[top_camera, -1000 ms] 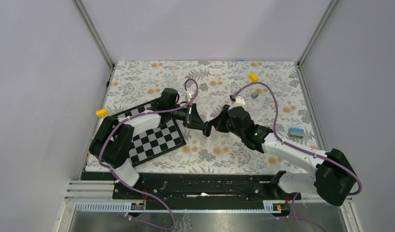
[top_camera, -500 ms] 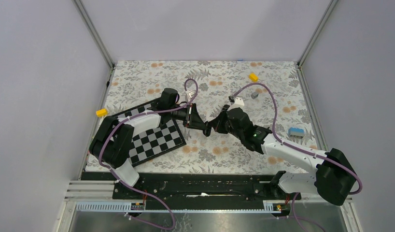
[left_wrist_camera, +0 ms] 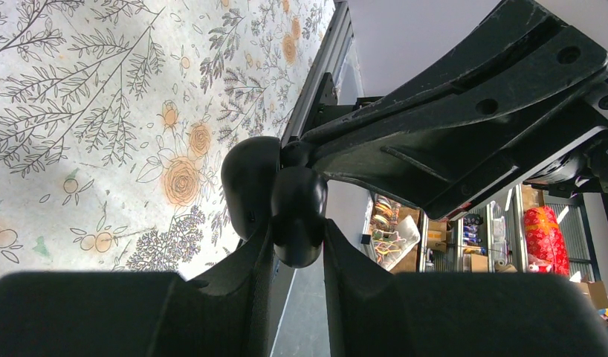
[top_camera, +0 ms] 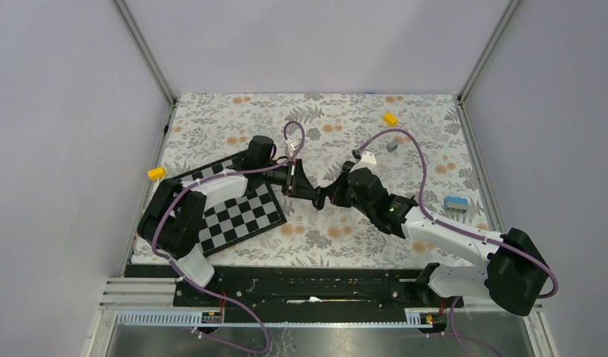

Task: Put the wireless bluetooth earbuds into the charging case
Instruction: Insert the right earbud into the right side groove of the charging case.

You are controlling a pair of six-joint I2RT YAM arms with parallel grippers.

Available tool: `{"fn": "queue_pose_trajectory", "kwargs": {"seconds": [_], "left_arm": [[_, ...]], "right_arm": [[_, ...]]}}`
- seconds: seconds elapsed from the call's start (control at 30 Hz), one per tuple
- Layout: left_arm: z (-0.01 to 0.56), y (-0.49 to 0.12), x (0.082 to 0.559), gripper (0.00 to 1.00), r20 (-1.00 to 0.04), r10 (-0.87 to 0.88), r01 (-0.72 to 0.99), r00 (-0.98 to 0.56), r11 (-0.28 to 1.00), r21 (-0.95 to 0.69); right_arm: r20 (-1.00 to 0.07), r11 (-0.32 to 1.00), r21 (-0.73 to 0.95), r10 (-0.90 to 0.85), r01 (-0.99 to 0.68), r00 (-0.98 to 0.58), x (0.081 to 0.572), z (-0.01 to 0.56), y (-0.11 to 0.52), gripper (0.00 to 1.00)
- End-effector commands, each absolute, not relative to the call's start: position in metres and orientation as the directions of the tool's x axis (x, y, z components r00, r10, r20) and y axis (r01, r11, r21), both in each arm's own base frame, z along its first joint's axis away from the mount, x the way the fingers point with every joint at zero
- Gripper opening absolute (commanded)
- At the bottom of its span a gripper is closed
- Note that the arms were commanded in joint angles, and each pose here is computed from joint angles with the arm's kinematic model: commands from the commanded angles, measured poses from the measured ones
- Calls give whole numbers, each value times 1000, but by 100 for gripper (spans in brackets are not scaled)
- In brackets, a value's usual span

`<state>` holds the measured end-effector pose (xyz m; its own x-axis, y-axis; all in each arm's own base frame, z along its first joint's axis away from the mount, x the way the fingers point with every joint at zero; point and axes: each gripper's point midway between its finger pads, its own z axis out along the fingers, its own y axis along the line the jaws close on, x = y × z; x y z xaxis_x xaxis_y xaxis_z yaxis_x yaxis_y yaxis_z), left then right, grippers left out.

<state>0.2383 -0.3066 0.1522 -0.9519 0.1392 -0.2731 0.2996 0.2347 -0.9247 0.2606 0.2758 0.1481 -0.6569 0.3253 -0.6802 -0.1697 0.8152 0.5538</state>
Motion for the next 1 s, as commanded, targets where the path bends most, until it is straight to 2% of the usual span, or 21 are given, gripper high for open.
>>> {"fn": "queue_pose_trajectory", "kwargs": {"seconds": [0.0,0.8,0.83,0.9,0.97], "left_arm": [[163,-310,241,0,-330,141,353,-933,202,-913],[165,-309,239,0,-333,142,356,-932,199,-913],[165,-309,239,0,-332,142,355,-933,199,-913],[165,-309,239,0,-333,143,356,-932,198,-913],[165,-309,239,0,-334,142,358,-932,198,-913]], "right_arm": [[-705,824,547,359,-146,-611,266,159,269,0],[-710,829,530,319,-179,-627,266,160,291,0],[-711,829,530,319,-179,-627,266,160,291,8],[-707,824,537,324,-179,-628,266,162,293,33],[-705,819,543,326,-185,-630,265,165,294,45]]}}
